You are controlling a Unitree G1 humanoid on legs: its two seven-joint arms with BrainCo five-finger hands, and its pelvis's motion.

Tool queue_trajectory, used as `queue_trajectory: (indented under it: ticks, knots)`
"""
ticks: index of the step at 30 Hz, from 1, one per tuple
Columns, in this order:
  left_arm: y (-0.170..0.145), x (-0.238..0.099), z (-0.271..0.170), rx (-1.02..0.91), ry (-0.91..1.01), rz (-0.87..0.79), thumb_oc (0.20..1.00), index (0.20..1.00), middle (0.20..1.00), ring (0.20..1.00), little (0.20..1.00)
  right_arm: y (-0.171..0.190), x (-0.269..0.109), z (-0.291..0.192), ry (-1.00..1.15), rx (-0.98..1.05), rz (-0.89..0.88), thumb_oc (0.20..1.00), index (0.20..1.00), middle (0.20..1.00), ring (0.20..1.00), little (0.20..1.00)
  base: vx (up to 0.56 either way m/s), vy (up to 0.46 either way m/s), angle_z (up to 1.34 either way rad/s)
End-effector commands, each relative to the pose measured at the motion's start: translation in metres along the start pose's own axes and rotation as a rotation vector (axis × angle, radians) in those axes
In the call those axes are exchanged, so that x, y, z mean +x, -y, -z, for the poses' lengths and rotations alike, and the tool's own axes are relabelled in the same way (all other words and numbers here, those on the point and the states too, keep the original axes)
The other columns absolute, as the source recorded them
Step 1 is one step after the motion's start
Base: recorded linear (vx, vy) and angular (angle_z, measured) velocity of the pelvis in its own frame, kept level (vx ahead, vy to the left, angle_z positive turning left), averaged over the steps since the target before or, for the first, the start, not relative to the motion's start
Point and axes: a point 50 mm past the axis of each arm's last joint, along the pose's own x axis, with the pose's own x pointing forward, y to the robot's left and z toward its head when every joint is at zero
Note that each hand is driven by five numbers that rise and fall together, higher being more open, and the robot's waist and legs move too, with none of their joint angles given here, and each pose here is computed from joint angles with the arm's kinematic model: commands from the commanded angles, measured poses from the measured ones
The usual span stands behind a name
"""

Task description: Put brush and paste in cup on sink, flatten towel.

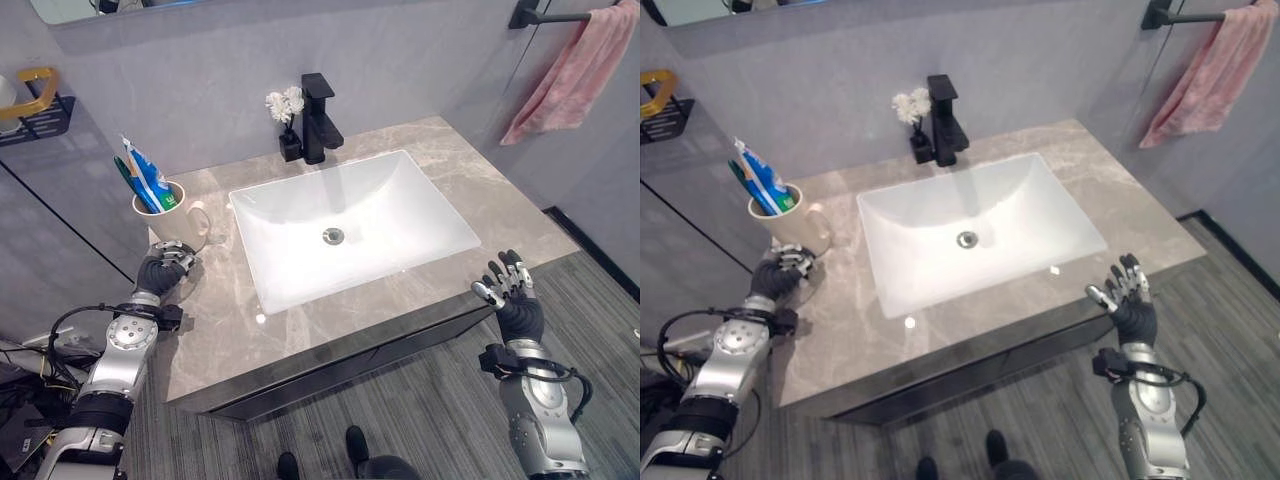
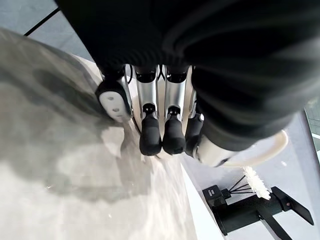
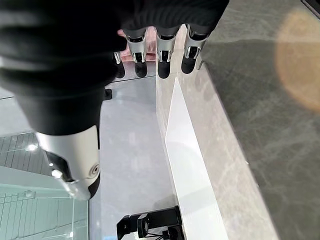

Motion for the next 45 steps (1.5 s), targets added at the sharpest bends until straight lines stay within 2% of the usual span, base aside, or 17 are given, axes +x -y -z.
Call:
queue_trajectory:
  ticks: [1, 45]
  knots:
    - [-0.032, 0.004, 0.011, 0.052, -0.080, -0.099, 0.200, 0.200, 0.200, 0.200, 0.200, 0.005, 0.006, -0.023, 0.121, 0.030, 0.000, 1.000, 1.000, 1.000, 1.000, 1.000, 0.00, -0.003, -0.05]
    - [-0.047, 0.019, -0.017, 0.044, 0.011, -0.161, 0.200, 0.200, 0.200, 0.200, 0.200, 0.005, 0.012, -0.035, 0.164, 0.007, -0.018, 1.000, 1.000, 1.000, 1.000, 1.000, -0.01, 0.003, -0.03]
